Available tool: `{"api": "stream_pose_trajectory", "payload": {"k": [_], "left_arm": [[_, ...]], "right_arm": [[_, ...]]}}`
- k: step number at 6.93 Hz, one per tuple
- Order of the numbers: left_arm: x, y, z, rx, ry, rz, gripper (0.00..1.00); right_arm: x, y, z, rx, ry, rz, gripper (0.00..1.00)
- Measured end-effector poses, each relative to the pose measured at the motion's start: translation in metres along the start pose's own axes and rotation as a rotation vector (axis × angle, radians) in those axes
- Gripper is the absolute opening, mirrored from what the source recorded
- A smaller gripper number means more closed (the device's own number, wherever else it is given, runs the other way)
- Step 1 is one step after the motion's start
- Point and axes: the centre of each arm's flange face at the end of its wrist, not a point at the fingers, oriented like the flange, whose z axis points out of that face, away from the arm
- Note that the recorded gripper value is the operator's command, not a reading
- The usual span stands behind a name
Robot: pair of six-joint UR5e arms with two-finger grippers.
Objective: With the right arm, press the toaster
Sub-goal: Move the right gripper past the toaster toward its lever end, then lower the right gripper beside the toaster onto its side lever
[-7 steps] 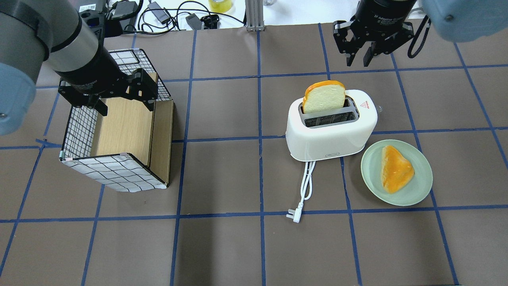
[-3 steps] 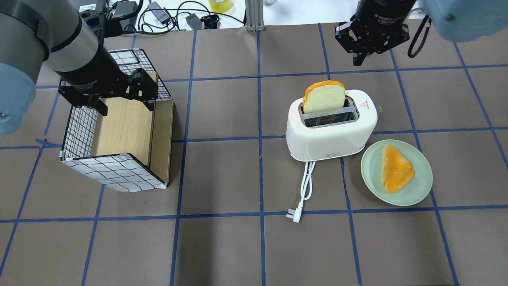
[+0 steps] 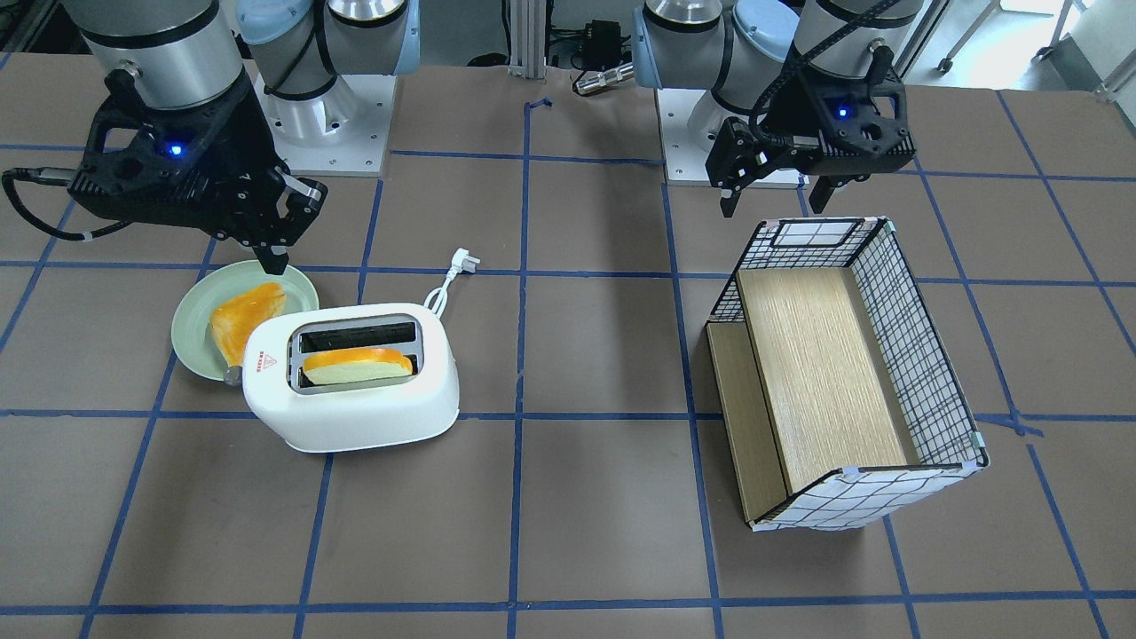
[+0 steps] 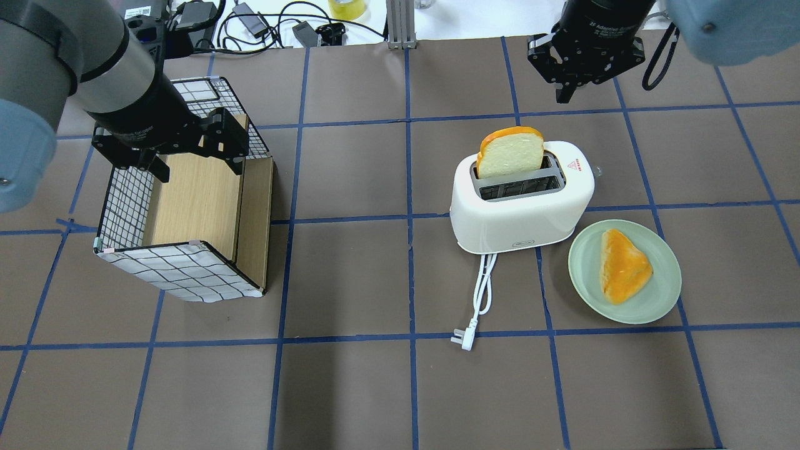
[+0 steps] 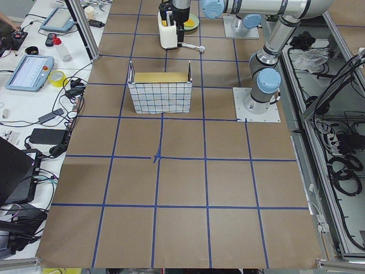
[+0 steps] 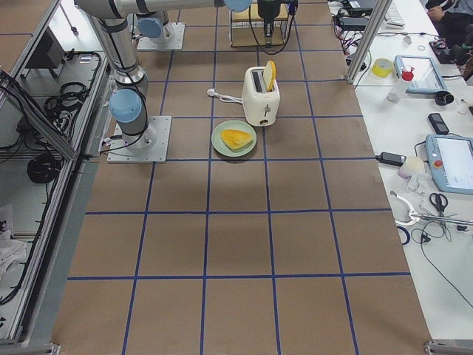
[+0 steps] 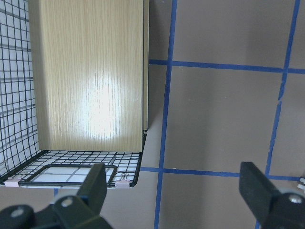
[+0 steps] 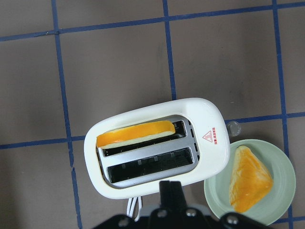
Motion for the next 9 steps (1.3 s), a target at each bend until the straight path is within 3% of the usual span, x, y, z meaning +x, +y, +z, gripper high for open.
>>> {"api": "stream_pose_trajectory", "payload": {"k": [3,6,9], "left_arm": [[0.000,0.000,0.000,0.000,-0.001,0.000,1.00],[0.000,0.000,0.000,0.000,-0.001,0.000,1.00],[0.000,0.000,0.000,0.000,-0.001,0.000,1.00]], "right_arm": [[0.017,-0.009,-0.002,-0.002,-0.029,0.036,0.00],[0.101,-0.036,0.004,-0.015,-0.144,0.100,0.00],[0.191,-0.053,0.048,-0.039,-0.295,0.077,0.00]]}}
